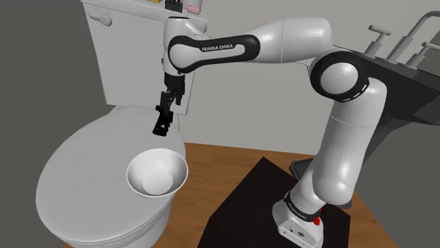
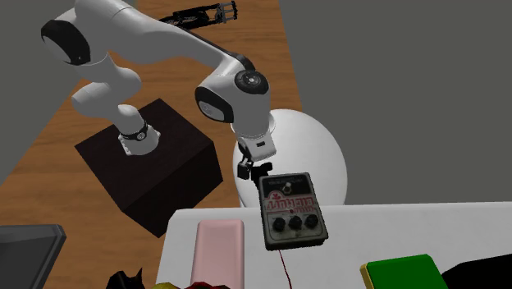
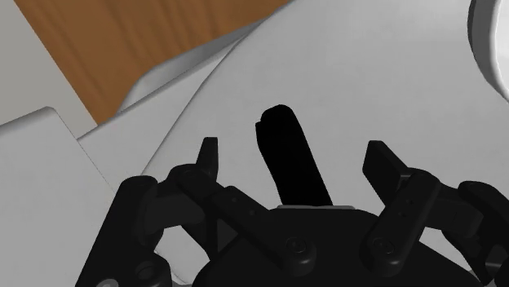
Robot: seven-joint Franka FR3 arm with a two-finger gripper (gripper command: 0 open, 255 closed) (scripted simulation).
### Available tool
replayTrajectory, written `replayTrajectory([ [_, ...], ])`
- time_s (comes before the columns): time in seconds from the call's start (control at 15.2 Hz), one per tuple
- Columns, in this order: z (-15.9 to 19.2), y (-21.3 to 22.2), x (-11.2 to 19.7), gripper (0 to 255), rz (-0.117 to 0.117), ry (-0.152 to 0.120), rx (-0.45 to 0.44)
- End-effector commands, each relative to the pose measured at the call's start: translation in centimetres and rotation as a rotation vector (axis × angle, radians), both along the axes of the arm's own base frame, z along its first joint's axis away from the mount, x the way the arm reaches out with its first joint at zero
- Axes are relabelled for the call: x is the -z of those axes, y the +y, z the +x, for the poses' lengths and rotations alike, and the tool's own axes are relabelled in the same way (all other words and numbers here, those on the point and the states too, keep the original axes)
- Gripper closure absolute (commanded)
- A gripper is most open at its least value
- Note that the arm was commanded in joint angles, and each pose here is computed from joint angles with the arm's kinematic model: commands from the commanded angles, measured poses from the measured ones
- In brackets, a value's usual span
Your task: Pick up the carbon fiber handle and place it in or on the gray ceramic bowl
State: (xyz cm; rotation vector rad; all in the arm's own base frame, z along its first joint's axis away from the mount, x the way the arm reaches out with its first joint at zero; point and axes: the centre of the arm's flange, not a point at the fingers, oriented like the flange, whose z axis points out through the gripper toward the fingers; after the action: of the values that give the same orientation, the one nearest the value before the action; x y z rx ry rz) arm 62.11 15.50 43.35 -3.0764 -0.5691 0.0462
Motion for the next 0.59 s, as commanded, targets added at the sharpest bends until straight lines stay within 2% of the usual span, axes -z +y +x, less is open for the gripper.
replayTrajectory([
  [0.0,0.3,0.0,1.0,0,-0.001,0.000,-0.002],
  [0.26,0.2,0.0,3.4,0,-0.001,0.000,-0.002],
  [0.53,0.2,0.0,3.4,0,-0.001,0.000,-0.002],
])
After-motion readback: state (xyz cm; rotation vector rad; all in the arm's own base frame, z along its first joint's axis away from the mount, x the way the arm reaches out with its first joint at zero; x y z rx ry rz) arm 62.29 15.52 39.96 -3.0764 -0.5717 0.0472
